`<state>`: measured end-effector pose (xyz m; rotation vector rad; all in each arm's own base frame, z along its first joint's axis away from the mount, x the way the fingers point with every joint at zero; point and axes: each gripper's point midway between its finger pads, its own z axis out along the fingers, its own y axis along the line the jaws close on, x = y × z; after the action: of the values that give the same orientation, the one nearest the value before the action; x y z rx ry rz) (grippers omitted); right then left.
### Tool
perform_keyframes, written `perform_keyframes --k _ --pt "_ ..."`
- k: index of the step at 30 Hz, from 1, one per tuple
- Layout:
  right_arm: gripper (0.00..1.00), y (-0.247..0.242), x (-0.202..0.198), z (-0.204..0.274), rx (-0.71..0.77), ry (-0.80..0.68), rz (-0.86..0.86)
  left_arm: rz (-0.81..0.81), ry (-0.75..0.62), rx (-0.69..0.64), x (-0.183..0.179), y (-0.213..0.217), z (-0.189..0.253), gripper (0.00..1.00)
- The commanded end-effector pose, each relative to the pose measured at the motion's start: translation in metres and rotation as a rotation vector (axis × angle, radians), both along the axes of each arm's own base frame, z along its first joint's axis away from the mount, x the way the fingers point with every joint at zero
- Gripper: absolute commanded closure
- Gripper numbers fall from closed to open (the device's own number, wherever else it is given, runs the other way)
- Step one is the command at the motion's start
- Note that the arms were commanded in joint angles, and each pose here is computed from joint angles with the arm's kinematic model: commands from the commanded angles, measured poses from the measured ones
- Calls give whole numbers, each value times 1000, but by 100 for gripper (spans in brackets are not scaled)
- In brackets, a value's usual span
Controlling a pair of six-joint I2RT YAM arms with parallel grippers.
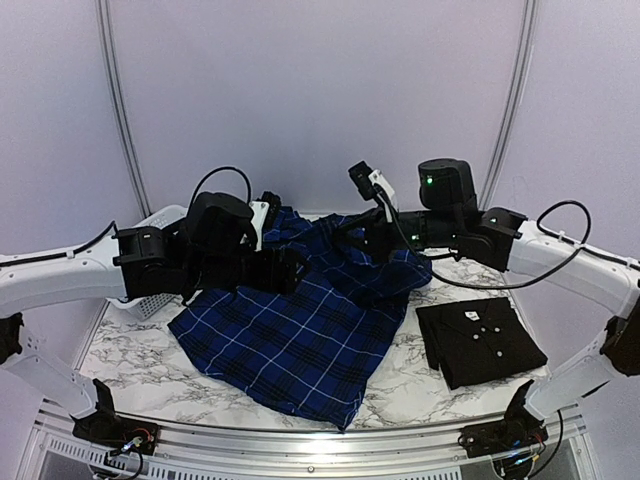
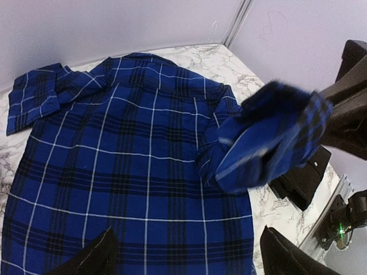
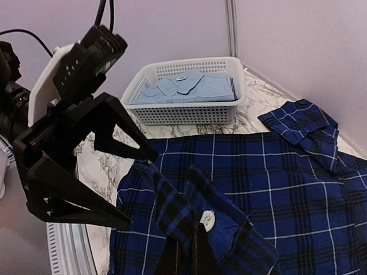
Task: Fold and stack the long sleeve shirts
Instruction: Fold the flattened shirt at the center of the board.
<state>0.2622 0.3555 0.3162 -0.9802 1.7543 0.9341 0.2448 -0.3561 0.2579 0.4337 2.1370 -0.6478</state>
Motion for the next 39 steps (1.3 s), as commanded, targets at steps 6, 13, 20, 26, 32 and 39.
perform_keyframes --k 6,13,20,26,32,39 --pt "100 30 -15 -4 -27 -17 98 -145 -104 68 21 -1 24 11" --pt "100 32 -14 -8 -56 -35 113 -314 -52 74 13 -30 5 26" --pt "100 32 -5 -22 -105 -37 84 -312 -42 57 22 -33 6 74" --pt "59 11 31 -18 -140 -101 -153 -147 -45 79 45 -17 0 100" --pt "27 -19 51 6 -36 -170 -378 29 -52 76 73 10 4 100" --pt "25 -75 95 -26 -118 -115 -735 99 -108 47 94 27 37 100"
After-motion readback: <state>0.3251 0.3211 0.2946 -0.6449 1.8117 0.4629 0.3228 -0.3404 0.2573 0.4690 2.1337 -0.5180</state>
